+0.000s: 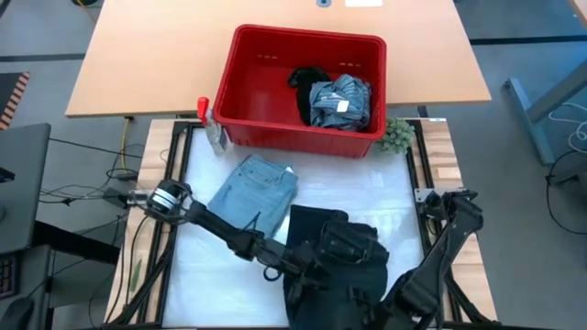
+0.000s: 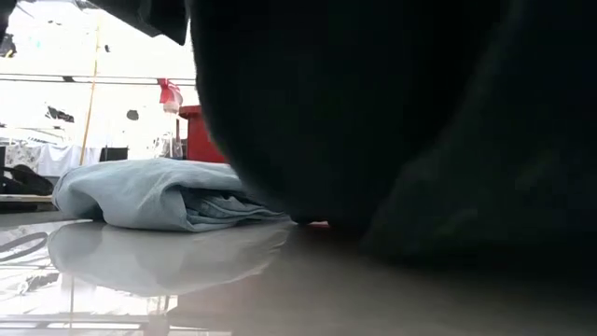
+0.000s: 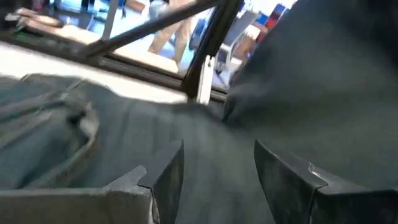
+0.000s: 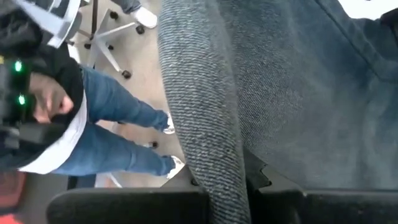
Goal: Fold laundry
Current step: Fold the black pants from the red laundry bin
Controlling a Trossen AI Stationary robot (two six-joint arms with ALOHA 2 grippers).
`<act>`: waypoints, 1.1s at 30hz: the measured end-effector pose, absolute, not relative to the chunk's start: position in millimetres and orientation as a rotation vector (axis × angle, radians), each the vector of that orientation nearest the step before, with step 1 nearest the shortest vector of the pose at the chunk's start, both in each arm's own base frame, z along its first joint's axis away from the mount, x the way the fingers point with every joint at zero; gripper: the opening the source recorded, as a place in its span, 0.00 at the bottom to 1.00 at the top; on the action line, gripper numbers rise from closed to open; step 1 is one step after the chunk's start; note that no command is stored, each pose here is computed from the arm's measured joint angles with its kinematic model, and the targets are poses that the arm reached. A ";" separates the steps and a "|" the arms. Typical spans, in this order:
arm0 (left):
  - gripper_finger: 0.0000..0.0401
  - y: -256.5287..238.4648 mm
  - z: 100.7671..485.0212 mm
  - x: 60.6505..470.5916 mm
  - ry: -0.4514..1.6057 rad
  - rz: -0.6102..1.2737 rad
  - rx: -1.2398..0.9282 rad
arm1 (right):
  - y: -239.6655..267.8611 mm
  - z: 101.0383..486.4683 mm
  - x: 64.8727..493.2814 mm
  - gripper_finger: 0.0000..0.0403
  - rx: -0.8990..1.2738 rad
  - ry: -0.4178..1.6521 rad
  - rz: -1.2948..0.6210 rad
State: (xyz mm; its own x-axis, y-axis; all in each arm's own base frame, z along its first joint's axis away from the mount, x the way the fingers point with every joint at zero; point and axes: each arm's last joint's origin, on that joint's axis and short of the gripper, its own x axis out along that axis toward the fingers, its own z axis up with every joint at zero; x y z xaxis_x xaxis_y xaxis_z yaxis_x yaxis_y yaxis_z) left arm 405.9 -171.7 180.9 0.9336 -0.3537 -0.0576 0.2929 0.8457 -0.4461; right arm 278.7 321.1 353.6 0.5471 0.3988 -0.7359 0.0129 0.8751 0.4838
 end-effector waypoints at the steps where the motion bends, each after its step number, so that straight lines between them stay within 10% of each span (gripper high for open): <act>1: 0.46 -176.0 179.0 408.3 0.132 -0.348 -0.448 | 324.0 349.7 280.4 0.12 0.486 0.979 0.228; 16: 0.46 -222.6 105.8 416.0 0.444 -0.306 -0.463 | 329.5 340.2 296.4 0.12 0.655 0.953 0.165; 26: 0.44 -220.3 103.2 409.1 0.514 -0.247 -0.494 | 277.1 344.8 270.2 0.11 0.431 1.143 -0.168; 33: 0.32 -210.5 120.0 400.4 0.475 -0.128 -0.445 | 250.6 325.9 277.4 0.11 0.315 1.225 -0.058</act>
State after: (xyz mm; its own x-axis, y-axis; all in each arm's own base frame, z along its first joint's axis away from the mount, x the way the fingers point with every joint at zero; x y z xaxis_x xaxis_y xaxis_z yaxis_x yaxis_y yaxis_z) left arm 400.4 -210.5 120.0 0.8833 -0.2204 -0.4138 0.0167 0.8969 -0.4420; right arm 277.4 250.6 325.9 0.3433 0.1248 -0.9309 0.2121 0.9552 0.2063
